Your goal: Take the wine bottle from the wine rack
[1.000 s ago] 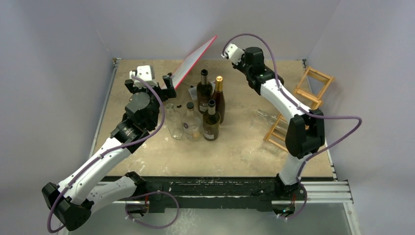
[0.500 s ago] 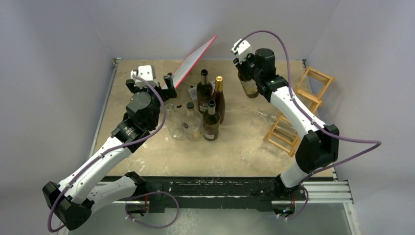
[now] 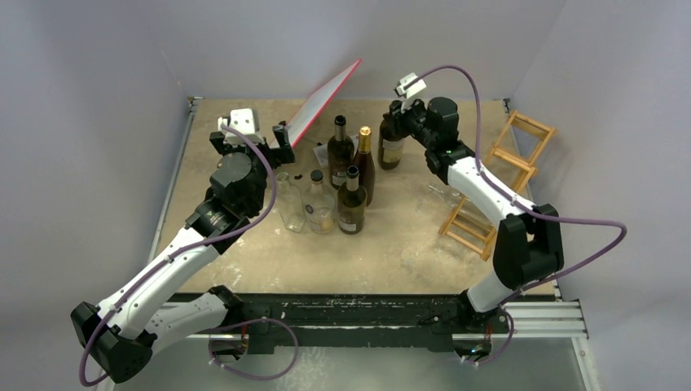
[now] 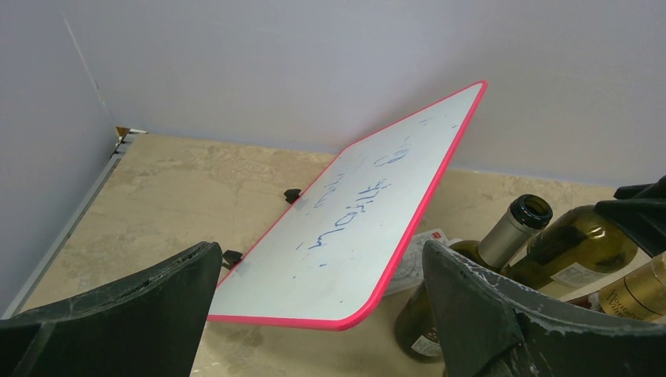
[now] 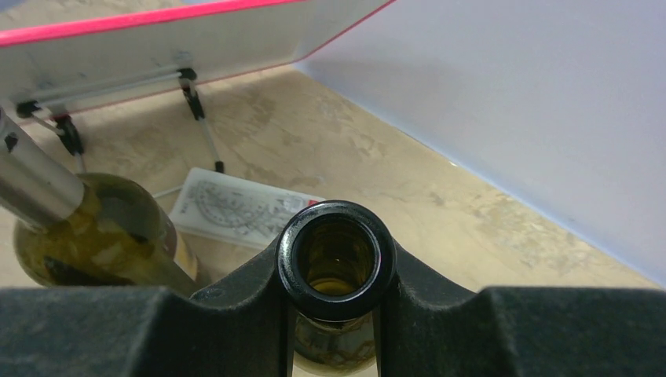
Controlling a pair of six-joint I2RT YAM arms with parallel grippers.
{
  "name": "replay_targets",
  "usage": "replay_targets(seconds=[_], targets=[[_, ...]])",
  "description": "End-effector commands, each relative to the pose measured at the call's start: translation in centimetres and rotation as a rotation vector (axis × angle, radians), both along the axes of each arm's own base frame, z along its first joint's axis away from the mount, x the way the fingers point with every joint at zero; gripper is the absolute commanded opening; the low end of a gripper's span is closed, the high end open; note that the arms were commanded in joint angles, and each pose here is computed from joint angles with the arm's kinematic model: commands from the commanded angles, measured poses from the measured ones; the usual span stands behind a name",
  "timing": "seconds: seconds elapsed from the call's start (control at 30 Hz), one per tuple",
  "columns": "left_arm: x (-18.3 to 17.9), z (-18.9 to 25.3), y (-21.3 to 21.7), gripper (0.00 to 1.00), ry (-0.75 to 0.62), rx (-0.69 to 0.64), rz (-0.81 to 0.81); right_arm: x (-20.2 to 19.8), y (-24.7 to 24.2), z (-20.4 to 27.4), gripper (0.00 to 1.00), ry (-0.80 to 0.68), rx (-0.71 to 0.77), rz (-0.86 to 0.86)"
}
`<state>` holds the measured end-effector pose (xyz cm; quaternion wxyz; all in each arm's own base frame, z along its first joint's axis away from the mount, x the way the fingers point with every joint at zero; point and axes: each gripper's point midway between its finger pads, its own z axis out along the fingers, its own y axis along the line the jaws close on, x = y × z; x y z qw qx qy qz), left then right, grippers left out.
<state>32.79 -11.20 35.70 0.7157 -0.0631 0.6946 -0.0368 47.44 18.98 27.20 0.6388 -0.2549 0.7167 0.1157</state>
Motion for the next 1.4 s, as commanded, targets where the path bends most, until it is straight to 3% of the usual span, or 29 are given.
replay_targets(seconds=[0.0, 0.3, 0.6, 0.67, 0.8, 0.93, 1.1, 1.37], targets=[[-0.1, 1.6, 0.1, 0.99, -0.04, -0.039, -0.006, 0.4, 1.6, 9.4, 0.0, -0.287, 0.239, 0.055], [-0.2, 1.6, 0.1, 0.99, -0.042, -0.04, -0.006, 0.7, 3.1, 7.1, 0.0, -0.217, 0.323, 0.1], [-0.1, 1.6, 0.0, 0.99, -0.041, -0.043, -0.009, 1.7, 4.7, 3.6, 0.0, -0.113, 0.186, 0.06], [-0.1, 1.6, 0.1, 0.99, -0.042, -0.043, -0.008, 1.9, 4.6, 3.2, 0.07, -0.093, 0.174, 0.039], [-0.1, 1.6, 0.1, 0.99, -0.041, -0.041, -0.006, 2.4, 5.1, 2.1, 0.36, -0.035, 0.131, 0.031], [-0.1, 1.6, 0.0, 0.99, -0.04, -0.041, -0.008, 2.4, 4.7, 2.3, 0.51, -0.037, 0.127, 0.009], [-0.1, 1.5, 0.0, 0.99, -0.038, -0.04, -0.007, 2.5, 4.8, 3.1, 0.63, -0.022, 0.12, 0.011], [-0.1, 1.6, -0.1, 0.99, -0.039, -0.044, -0.012, 0.3, 3.3, 6.8, 0.71, -0.044, 0.103, -0.011]])
